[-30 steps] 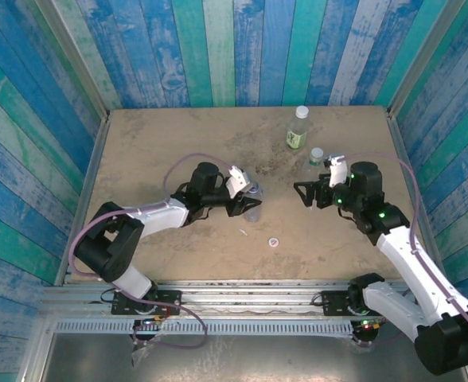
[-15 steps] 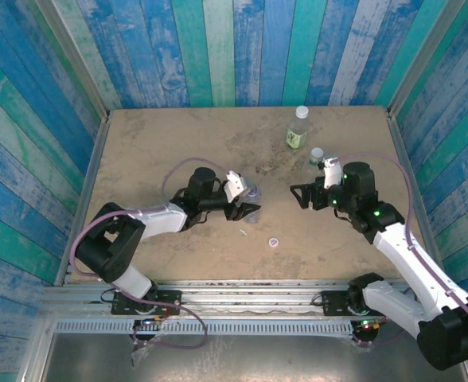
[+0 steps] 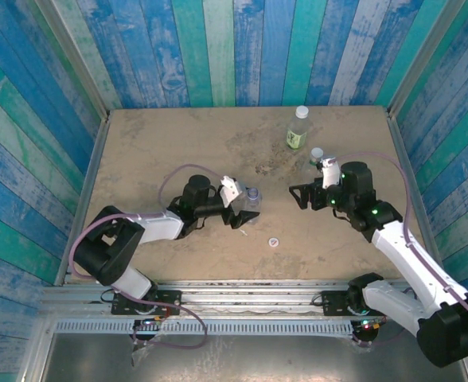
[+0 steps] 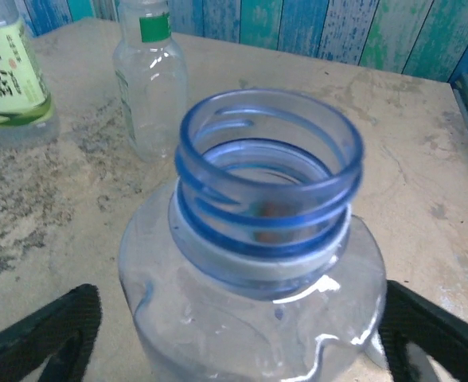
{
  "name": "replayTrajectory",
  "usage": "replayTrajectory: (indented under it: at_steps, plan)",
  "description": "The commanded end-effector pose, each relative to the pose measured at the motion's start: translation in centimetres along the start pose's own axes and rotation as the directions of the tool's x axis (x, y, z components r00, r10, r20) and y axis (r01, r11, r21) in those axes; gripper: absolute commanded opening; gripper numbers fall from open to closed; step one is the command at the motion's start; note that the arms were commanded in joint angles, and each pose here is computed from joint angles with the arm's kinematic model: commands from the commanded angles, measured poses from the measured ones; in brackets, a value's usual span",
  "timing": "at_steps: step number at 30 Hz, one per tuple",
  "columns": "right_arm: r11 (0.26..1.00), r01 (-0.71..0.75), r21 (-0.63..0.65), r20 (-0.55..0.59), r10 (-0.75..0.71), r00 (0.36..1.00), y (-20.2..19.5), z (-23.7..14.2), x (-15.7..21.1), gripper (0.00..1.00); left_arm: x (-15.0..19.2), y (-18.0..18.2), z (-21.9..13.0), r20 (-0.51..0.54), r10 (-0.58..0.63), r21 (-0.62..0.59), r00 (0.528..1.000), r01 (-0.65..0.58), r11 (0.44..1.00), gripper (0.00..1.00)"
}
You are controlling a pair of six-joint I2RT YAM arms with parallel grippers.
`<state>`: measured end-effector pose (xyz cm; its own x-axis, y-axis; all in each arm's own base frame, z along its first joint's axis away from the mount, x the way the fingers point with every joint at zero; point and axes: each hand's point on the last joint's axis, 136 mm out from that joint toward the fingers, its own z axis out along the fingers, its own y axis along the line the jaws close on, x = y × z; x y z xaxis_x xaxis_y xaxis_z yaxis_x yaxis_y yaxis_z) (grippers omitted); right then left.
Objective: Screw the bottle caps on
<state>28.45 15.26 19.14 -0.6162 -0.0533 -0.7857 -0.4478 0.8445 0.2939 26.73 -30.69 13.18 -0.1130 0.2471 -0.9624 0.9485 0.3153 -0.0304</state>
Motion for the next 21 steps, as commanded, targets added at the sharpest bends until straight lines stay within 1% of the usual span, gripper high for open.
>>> replayTrajectory:
  at_steps: [1, 2, 3, 6, 9, 14, 19, 21]
  plan:
    - [1.000, 0.002, -0.008, 0.006, -0.002, 1.000, 0.4, -0.1, -0.6, 0.97, -2.9, -0.5, -1.0, 0.125, 0.046, -0.012, 0.991, -0.045, 0.999, 0.98]
    - [1.000, 0.001, -0.011, 0.005, -0.001, 1.000, 0.5, 0.0, -0.6, 0.97, -2.9, -0.7, -1.2, 0.141, 0.051, -0.010, 0.989, -0.050, 0.999, 1.00]
    - [1.000, 0.001, -0.011, 0.004, -0.001, 1.000, 0.5, 0.0, -0.6, 0.97, -2.8, -0.8, -1.2, 0.151, 0.047, -0.007, 0.987, -0.046, 0.999, 0.99]
    - [1.000, -0.002, -0.015, -0.003, 0.002, 1.000, 0.6, 0.3, -0.4, 0.97, -2.9, -1.0, -1.4, 0.193, 0.048, -0.001, 0.980, -0.049, 0.999, 0.94]
    - [1.000, -0.001, -0.019, -0.003, 0.001, 1.000, 0.8, 0.4, -0.5, 0.97, -3.3, -0.7, -1.7, 0.253, 0.046, -0.034, 0.966, -0.039, 0.999, 0.94]
    - [1.000, -0.001, -0.022, -0.004, 0.001, 1.000, 0.9, 0.6, -0.4, 0.96, -3.3, -0.7, -1.3, 0.322, 0.042, -0.016, 0.946, -0.039, 0.999, 0.94]
    - [1.000, 0.001, -0.016, -0.004, -0.001, 1.000, 0.9, 0.5, -0.5, 0.96, -2.5, -0.5, -0.6, 0.294, 0.056, -0.011, 0.954, -0.055, 0.998, 0.94]
    - [1.000, -0.001, -0.015, -0.008, 0.000, 1.000, 0.8, 0.7, -0.4, 0.96, -1.9, -0.5, -0.1, 0.270, 0.073, 0.001, 0.960, -0.076, 0.997, 0.96]
